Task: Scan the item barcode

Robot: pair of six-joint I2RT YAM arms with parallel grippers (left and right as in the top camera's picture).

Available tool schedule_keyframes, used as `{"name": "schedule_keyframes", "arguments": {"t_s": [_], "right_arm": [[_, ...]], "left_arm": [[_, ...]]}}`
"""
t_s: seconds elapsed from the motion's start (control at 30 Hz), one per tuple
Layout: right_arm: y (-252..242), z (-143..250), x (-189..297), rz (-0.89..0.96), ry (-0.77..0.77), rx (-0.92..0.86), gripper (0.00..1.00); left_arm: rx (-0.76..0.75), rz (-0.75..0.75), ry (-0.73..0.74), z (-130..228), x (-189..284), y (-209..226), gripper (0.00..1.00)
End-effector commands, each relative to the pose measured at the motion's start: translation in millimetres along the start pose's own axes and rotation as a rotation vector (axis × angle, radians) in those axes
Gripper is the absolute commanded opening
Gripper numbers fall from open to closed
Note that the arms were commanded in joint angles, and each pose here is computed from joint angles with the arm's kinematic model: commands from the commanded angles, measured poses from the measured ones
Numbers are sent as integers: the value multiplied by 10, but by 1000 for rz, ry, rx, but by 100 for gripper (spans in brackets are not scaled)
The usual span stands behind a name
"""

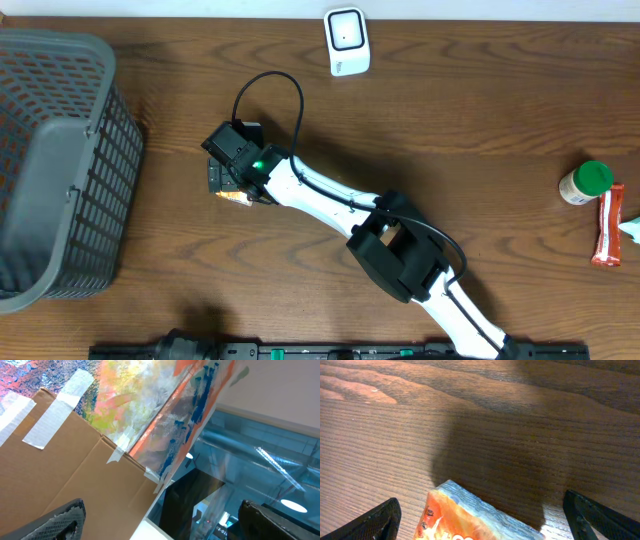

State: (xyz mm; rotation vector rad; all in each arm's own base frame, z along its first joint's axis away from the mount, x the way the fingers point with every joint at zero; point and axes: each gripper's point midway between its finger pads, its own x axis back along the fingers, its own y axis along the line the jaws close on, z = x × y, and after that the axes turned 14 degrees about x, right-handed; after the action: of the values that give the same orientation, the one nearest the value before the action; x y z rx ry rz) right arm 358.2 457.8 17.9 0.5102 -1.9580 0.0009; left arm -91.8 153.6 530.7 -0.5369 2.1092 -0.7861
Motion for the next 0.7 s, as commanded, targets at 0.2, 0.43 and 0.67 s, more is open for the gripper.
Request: {"name": "schedule_keyframes", "arguments": {"t_s": [0.2, 0.43, 0.67], "right_arm": [[-382, 502, -184, 131, 186, -39, 84], [-553, 608, -116, 183, 250, -45, 71], [-1045, 644, 124, 280, 374, -57, 66]], "left_arm": [[-10, -4, -9, -29, 19, 24, 98], [-10, -5, -9, -30, 19, 24, 98], [-10, -5, -9, -30, 19, 24, 98]]}}
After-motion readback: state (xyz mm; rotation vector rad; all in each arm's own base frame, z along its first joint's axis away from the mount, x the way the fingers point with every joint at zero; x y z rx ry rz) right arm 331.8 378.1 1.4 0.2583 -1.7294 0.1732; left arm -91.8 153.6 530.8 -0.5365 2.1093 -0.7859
